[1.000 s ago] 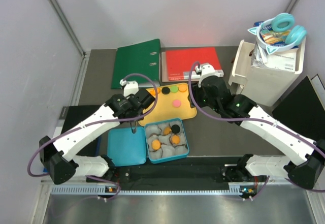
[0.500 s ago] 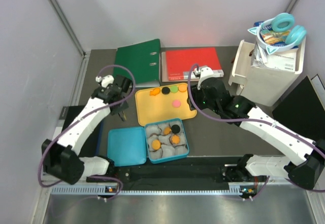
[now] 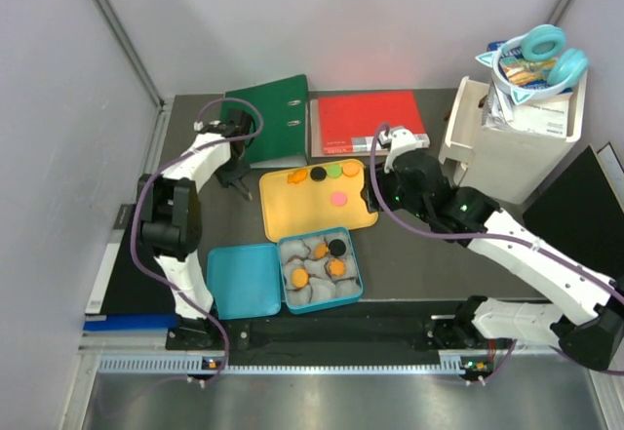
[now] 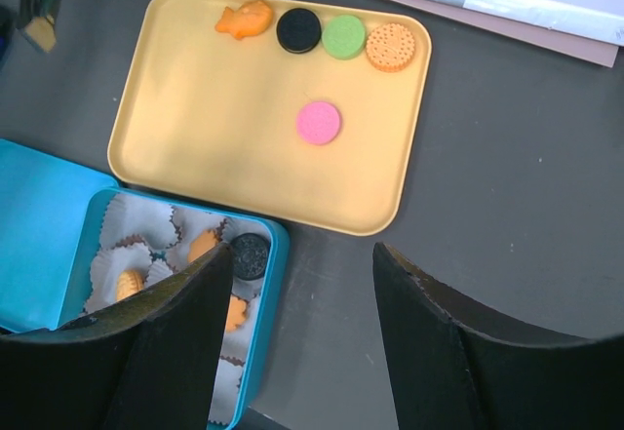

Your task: Pack the cookies

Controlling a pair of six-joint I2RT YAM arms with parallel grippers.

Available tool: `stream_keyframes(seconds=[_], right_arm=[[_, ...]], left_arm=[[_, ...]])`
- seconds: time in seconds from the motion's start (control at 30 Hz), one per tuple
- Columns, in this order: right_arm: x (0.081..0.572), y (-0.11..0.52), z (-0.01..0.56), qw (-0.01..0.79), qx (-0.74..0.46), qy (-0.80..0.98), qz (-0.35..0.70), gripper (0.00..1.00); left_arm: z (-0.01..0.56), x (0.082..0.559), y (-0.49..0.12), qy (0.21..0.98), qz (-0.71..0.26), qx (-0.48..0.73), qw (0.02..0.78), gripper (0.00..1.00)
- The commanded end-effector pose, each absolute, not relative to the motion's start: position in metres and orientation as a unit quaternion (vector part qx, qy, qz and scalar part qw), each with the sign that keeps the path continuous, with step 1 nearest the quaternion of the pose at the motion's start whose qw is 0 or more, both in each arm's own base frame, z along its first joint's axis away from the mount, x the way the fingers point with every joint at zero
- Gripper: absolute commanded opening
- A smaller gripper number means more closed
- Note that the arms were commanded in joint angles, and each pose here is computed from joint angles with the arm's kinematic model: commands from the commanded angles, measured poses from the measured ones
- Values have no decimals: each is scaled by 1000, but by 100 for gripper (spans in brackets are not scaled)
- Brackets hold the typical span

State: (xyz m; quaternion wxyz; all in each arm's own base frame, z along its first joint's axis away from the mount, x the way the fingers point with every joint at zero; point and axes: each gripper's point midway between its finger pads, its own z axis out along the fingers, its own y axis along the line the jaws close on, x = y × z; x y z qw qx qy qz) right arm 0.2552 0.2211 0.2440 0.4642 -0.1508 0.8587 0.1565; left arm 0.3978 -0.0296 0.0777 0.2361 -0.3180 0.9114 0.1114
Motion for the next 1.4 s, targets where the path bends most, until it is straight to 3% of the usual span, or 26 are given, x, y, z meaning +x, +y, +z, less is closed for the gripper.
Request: stream_keyframes(seconds=[0.0, 0.4, 0.5, 0.53, 0.93, 1.1, 1.37], right_arm=[[257, 210, 255, 486, -129, 850, 157, 59], [257, 216, 245, 479, -137, 852, 161, 60], [257, 217, 245, 478, -139, 852, 165, 60], [257, 218, 244, 477, -138, 852, 165, 60], [256, 216, 244, 478, -139, 852, 164, 59], [258, 218, 242, 477, -138, 853, 164, 60], [259, 223, 235, 465, -143, 858, 165, 59]], left_arm=[[91, 421, 8, 891, 116, -357, 255, 50], [118, 405, 30, 878, 127, -371, 273, 69], [122, 404, 32, 877, 132, -371, 275, 96], [124, 404, 32, 876, 133, -372, 276, 99], [154, 371, 16, 883, 110, -356, 286, 99], [167, 335, -30, 897, 81, -297, 317, 99], [132, 266, -109, 948, 14, -203, 244, 91]])
